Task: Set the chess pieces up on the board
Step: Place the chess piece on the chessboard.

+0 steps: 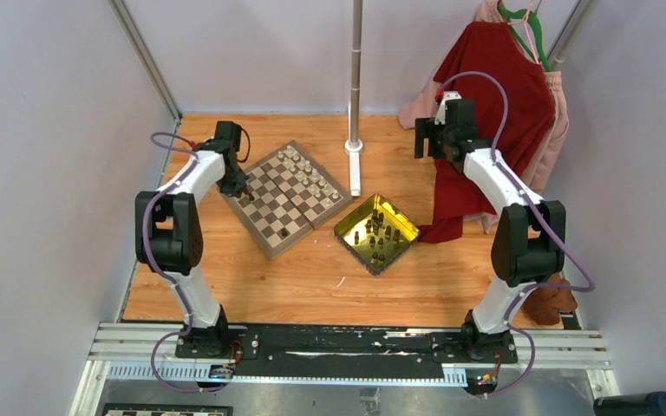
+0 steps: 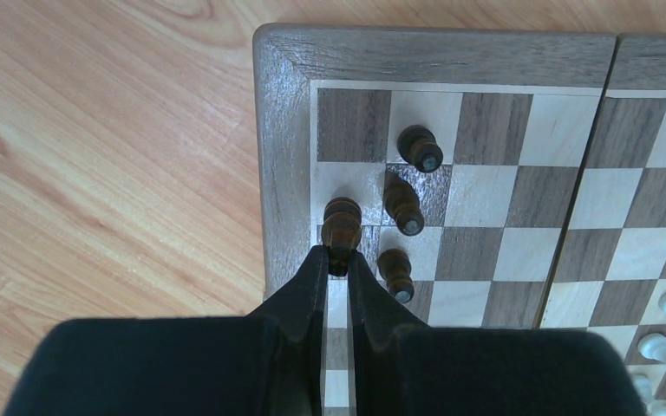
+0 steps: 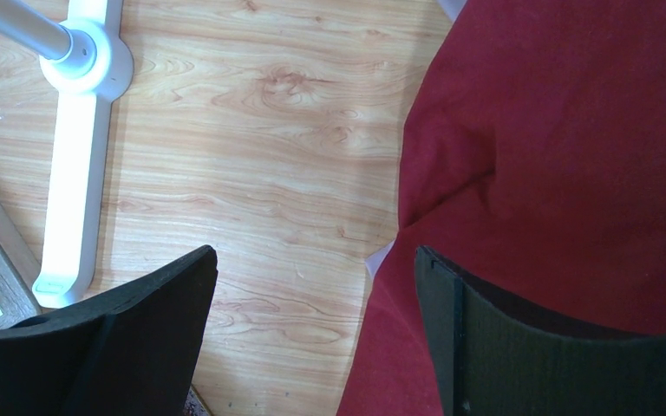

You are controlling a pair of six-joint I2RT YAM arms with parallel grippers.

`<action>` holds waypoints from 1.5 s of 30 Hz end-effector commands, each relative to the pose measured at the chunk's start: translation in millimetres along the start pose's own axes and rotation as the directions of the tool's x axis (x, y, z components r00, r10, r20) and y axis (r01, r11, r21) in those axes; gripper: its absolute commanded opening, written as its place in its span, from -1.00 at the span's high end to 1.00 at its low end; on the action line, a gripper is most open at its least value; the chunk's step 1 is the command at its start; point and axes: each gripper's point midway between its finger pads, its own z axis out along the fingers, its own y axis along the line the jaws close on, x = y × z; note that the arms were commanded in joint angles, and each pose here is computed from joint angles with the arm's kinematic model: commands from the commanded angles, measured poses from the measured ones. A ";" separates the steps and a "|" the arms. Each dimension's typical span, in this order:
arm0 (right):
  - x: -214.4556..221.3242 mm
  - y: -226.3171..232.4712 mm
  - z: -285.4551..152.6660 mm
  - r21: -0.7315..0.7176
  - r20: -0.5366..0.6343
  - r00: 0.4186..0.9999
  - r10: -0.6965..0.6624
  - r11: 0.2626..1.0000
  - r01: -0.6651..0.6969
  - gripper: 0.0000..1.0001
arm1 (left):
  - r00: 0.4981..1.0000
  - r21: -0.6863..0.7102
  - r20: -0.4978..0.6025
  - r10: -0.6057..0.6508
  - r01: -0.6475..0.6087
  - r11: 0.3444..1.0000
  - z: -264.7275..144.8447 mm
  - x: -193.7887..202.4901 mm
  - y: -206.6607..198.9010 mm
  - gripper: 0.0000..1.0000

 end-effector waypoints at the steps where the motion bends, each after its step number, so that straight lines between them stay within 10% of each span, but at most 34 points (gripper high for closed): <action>1: 1.5 5.6 4.7 -0.003 -0.022 1.000 -0.022 1.000 0.022 -0.75 | 1.000 0.010 0.009 -0.011 0.011 1.000 5.0 -9.7 -4.7 1.00; 33: 7.6 8.3 14.8 -0.017 -0.043 0.999 -0.016 1.000 0.015 -0.75 | 1.000 -0.043 -0.016 0.019 -0.020 0.999 2.1 -13.2 3.4 0.77; 45: 6.3 9.1 12.0 -0.021 -0.037 0.999 -0.015 1.000 0.014 -0.75 | 0.999 -0.064 -0.024 0.040 -0.041 0.997 5.3 -9.4 9.3 0.28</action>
